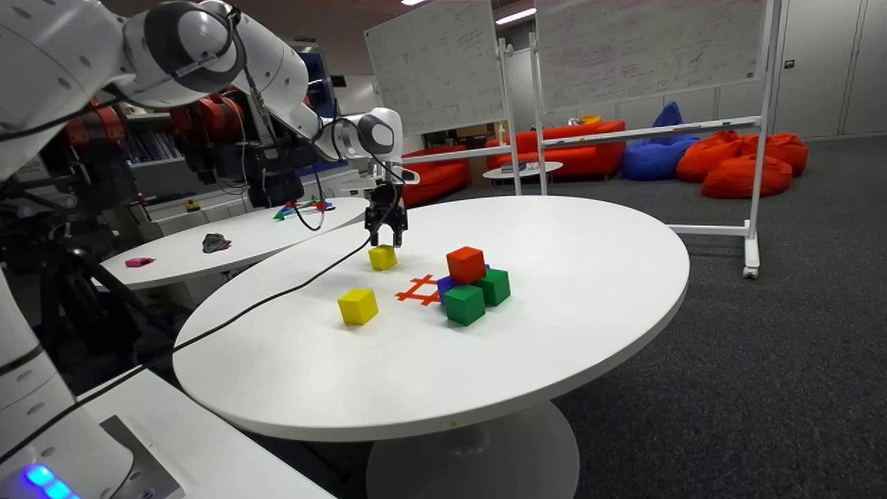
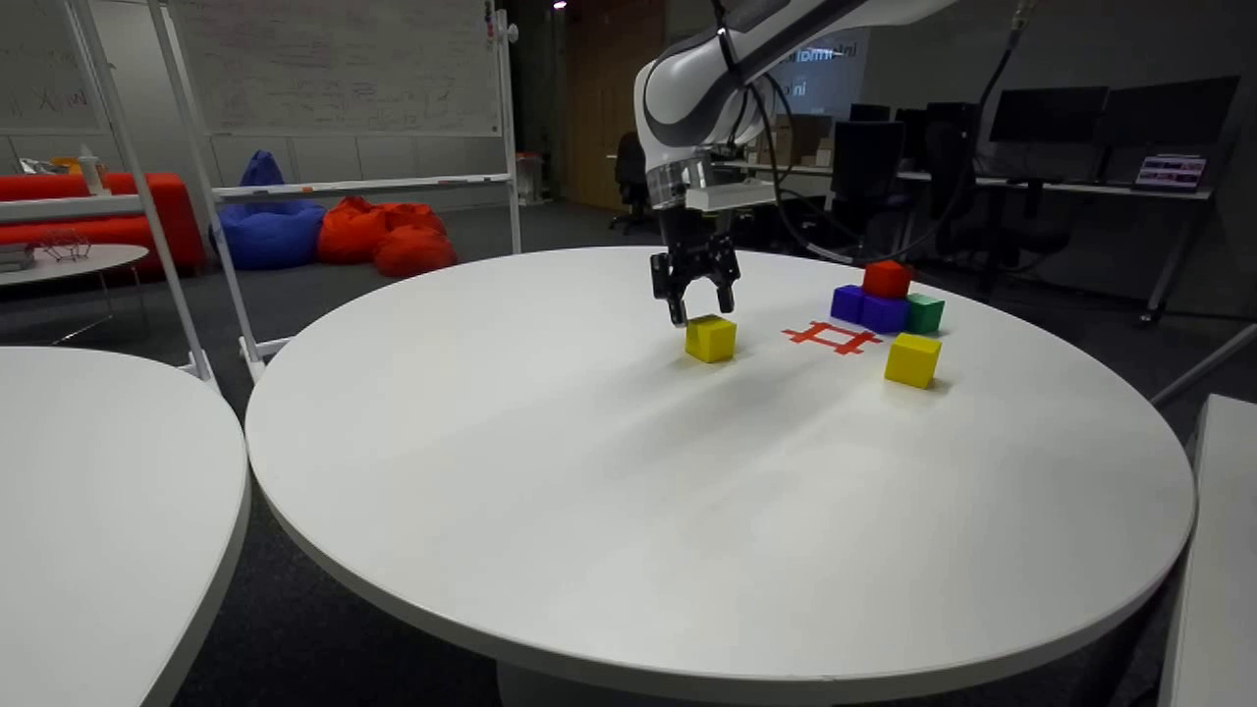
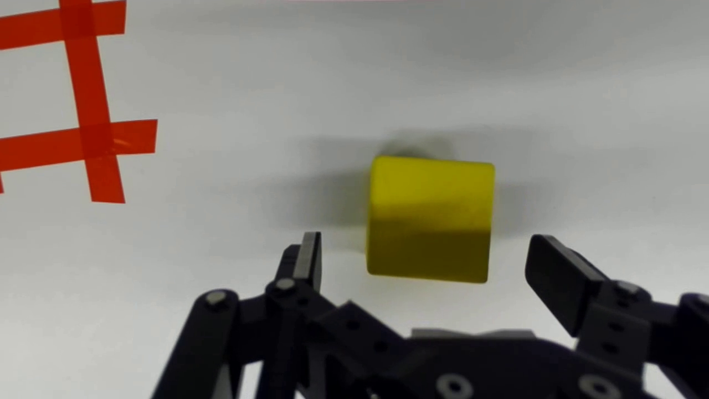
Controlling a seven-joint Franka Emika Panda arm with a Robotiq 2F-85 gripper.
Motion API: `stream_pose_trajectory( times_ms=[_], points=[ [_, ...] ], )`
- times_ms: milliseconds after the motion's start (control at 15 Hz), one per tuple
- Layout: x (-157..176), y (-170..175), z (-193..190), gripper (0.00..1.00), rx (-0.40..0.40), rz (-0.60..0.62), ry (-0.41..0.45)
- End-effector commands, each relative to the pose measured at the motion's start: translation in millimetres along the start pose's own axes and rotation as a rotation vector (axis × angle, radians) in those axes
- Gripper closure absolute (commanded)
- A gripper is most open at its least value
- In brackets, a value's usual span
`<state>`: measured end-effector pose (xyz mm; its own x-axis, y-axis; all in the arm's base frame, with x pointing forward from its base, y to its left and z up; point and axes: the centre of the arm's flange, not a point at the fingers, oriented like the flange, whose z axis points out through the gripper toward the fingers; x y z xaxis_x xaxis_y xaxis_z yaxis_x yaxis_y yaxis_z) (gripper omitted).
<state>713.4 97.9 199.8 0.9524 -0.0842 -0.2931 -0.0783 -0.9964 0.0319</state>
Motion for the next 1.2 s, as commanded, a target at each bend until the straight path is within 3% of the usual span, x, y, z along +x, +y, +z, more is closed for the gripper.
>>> stream_pose_trajectory(
  times_ms=[0,1133],
  points=[
    [6.8,2.2,-7.1,0.0,-0.003,0.015,-0.016],
    [0.6,-1.6,1.6,0.0,-0.002,-0.002,0.0]
  ],
)
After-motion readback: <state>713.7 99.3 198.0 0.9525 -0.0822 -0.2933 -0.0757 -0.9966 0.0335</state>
